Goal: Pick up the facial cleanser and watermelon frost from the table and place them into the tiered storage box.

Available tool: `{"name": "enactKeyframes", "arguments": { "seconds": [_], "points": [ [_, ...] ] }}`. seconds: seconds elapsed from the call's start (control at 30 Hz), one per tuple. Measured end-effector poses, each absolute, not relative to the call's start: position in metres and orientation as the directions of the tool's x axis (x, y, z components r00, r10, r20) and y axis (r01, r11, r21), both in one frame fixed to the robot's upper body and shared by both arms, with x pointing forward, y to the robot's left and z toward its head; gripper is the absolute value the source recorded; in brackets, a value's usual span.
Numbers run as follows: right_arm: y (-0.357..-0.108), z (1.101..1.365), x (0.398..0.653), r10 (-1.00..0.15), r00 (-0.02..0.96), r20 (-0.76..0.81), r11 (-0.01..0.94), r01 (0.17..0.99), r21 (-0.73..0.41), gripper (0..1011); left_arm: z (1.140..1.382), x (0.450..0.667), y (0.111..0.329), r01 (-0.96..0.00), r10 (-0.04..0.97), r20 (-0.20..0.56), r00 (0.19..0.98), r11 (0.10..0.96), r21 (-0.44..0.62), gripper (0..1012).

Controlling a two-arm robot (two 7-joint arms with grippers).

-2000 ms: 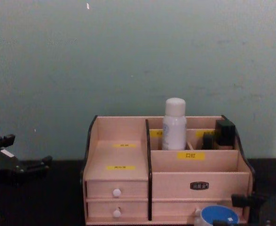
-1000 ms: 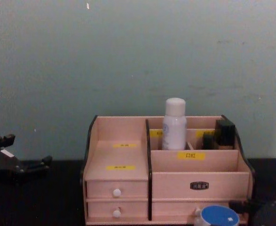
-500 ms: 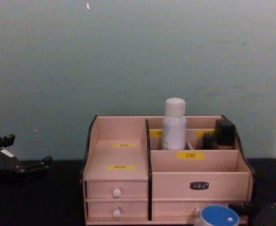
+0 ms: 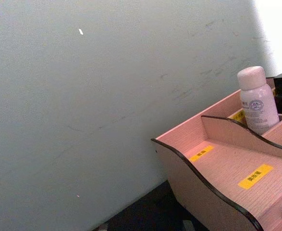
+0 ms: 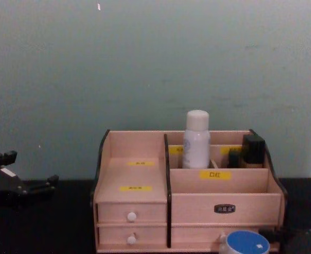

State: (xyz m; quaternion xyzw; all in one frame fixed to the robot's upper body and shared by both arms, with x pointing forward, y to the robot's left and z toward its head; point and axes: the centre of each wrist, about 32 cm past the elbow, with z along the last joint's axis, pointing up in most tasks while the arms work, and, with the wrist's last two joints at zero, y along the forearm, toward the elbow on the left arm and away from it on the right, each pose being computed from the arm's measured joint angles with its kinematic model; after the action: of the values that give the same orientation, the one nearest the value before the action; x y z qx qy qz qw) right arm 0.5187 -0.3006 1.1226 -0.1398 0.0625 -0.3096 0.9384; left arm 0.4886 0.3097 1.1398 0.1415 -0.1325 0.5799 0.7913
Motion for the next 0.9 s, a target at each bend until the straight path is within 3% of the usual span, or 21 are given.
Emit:
{"name": "enactKeyframes", "arguments": {
  "seconds": [0.9],
  "points": [
    [-0.301, 1.1228, 0.5184, -0.599, 0.8, -0.029, 0.769, 0.564, -0.301, 1003, 1.1398, 0.4886, 0.3097, -0.955, 0.88, 0.374, 0.292, 0.287, 0.07, 1001]
  ]
}}
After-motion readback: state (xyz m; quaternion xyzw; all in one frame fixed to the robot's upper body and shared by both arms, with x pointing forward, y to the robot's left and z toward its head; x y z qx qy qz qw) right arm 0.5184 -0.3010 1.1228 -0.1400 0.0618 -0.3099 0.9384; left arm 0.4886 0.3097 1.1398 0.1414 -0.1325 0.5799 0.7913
